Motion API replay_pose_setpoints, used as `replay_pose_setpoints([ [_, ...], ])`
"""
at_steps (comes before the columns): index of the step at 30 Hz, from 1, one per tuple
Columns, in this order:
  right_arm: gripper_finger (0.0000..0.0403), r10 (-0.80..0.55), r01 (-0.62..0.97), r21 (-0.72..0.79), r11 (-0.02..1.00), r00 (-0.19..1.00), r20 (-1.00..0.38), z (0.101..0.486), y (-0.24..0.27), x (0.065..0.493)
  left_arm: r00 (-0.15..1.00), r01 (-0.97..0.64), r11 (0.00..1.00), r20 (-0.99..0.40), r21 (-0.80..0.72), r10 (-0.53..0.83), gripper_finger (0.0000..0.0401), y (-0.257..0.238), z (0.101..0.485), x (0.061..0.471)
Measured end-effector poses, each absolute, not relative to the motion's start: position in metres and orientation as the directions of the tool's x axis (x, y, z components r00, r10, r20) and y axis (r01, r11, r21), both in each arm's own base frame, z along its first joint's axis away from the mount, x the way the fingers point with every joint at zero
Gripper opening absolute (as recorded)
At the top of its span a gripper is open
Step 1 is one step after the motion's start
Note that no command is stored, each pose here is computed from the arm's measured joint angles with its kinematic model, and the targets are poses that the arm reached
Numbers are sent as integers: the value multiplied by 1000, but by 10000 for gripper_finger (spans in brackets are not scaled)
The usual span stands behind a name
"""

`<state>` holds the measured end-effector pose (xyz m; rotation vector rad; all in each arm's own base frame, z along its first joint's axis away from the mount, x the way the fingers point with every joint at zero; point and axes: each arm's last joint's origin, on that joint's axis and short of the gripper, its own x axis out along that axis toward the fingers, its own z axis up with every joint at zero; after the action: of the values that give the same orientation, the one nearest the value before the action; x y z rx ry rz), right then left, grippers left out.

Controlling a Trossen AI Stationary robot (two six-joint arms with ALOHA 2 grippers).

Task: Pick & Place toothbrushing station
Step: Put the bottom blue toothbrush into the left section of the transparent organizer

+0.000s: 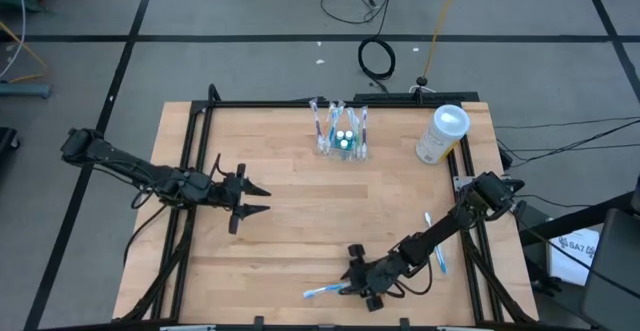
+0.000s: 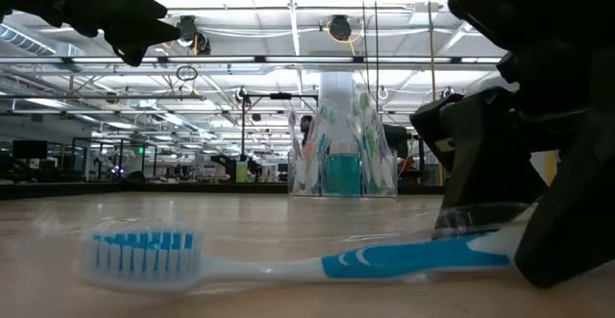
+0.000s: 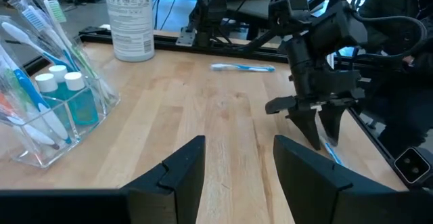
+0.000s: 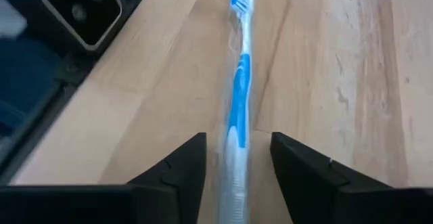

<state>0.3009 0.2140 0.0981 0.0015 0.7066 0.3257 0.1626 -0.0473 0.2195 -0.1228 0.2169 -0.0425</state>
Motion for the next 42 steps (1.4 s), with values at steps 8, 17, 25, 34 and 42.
replay_pose_setpoints([
  [8, 71, 294, -360, 27, 932, 712, -638, 98, 213, 301, 976, 29, 992, -213, -125, -55, 182, -47, 219, 163],
  [17, 28, 189, -308, -133, 942, 815, -548, 124, 198, 311, 976, 30, 992, -213, -120, -55, 182, -47, 219, 163],
  [25, 16, -58, -92, -453, 887, 950, -307, 199, 158, 320, 975, 33, 994, -214, -105, -55, 182, -47, 219, 163],
  [34, 28, -114, 77, -378, 923, 991, -75, 257, 104, 328, 976, 59, 998, -212, 11, -55, 182, -47, 219, 163],
  [42, 20, -28, 36, -294, 955, 999, 31, 244, 79, 336, 994, 49, 997, -101, 61, -43, 182, -46, 230, 165],
])
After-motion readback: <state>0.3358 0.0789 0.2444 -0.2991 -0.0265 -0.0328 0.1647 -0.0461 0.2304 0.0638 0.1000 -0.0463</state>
